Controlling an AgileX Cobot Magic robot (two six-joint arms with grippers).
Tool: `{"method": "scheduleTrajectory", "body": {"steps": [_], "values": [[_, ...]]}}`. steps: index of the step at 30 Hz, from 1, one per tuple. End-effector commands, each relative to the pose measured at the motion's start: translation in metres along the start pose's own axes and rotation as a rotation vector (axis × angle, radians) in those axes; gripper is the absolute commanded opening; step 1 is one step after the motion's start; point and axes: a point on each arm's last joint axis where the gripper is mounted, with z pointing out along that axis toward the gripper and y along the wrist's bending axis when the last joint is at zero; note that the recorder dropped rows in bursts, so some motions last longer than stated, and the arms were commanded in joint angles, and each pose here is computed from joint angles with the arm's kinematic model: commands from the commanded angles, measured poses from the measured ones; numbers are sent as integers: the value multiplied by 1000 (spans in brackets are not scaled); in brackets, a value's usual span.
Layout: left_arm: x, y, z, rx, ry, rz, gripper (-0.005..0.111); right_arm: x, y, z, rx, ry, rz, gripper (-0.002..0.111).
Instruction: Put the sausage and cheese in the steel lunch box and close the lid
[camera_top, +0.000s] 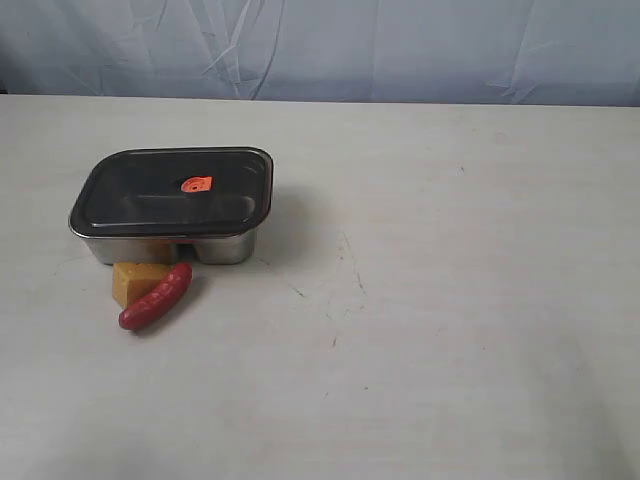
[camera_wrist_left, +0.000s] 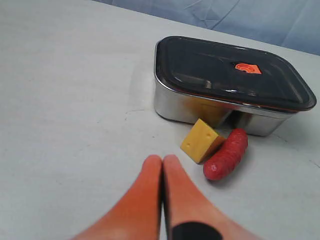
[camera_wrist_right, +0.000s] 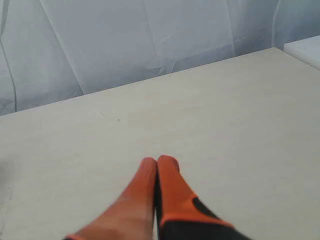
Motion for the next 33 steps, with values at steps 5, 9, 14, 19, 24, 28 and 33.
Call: {"method": "scheduleTrajectory", "body": {"steps": [5,9,14,19,24,28,33], "values": [[1,0,0,8,-5,3,0,-18,5,-2,-120,-190,581,-1],[-2,0,0,3,-37,17,0,-19,7,-3,-171,-171,833,-1],[-10,3,0,-31,-119,108,0,-20,6,-3,-166,-191,844,-1],[-12,6,-1,-68,-144,203,0,-36,9,-5,-169,-218,843,-1],[-15,8,-2,-110,-172,314,0,-85,19,5,-122,-201,672,-1],[-16,8,-2,-113,-173,322,0,-131,35,44,-92,-34,493,-1],[-16,10,-2,-141,-174,390,0,-154,59,193,-171,466,273,-1]]}}
